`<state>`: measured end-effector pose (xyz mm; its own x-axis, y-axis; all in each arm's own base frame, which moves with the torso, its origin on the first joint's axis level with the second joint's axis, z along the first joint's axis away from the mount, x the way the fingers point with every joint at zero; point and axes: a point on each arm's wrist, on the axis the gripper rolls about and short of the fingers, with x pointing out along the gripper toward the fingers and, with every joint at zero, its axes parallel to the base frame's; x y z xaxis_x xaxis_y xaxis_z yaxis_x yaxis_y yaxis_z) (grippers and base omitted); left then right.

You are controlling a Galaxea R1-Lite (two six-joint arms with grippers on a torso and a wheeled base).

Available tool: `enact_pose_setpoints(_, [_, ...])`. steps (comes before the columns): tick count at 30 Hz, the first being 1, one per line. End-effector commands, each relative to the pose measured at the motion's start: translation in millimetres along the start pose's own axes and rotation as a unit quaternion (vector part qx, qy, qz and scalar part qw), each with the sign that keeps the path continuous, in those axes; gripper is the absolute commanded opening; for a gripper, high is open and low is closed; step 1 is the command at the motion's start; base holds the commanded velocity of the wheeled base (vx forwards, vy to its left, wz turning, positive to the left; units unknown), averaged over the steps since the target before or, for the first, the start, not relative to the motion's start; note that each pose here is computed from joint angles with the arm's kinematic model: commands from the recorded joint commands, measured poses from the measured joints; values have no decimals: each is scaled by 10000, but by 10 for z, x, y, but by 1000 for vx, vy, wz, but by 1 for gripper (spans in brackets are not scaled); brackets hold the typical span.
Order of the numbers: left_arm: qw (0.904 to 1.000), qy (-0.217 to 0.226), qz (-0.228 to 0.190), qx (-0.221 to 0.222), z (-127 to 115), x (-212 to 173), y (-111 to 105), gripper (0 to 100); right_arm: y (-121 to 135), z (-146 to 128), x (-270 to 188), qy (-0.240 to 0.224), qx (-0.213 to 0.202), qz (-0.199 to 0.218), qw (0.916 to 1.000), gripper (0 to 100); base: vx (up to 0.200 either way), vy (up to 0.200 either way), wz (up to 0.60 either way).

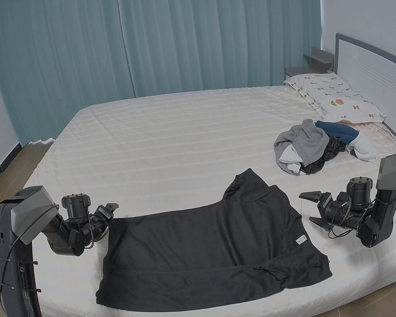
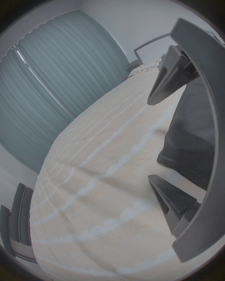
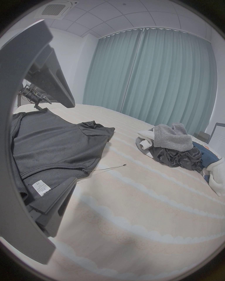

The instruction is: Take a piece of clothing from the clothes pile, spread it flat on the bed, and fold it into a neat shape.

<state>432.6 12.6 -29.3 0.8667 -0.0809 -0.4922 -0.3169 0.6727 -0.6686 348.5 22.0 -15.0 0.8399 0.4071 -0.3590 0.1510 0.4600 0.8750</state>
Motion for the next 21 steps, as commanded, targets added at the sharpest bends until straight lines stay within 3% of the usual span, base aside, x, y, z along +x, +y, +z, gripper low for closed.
enact_pose_setpoints(1, [9998, 66, 56, 167, -42, 6, 38, 100, -3, -5, 2, 8, 3, -4, 10000, 100, 0, 0, 0])
enact_pose_setpoints(10, [9982, 193, 136, 554, -142, 40, 101, 100, 0, -2, 4, 4, 0, 2, 10000, 100, 0, 0, 0])
enact_pose_setpoints(11, [9980, 183, 157, 592, -153, 51, 117, 0, 0, -2, 4, 4, 0, 2, 10000, 100, 0, 0, 0])
enact_pose_setpoints(17, [9976, 78, 192, 657, -149, 86, 134, 0, 0, -2, 4, 4, 0, 2, 10000, 100, 0, 0, 0])
enact_pose_setpoints(21, [9976, -308, 131, 613, -99, 92, 123, 0, -4, -6, 14, 14, -38, -1, 10000, 100, 0, 0, 0])
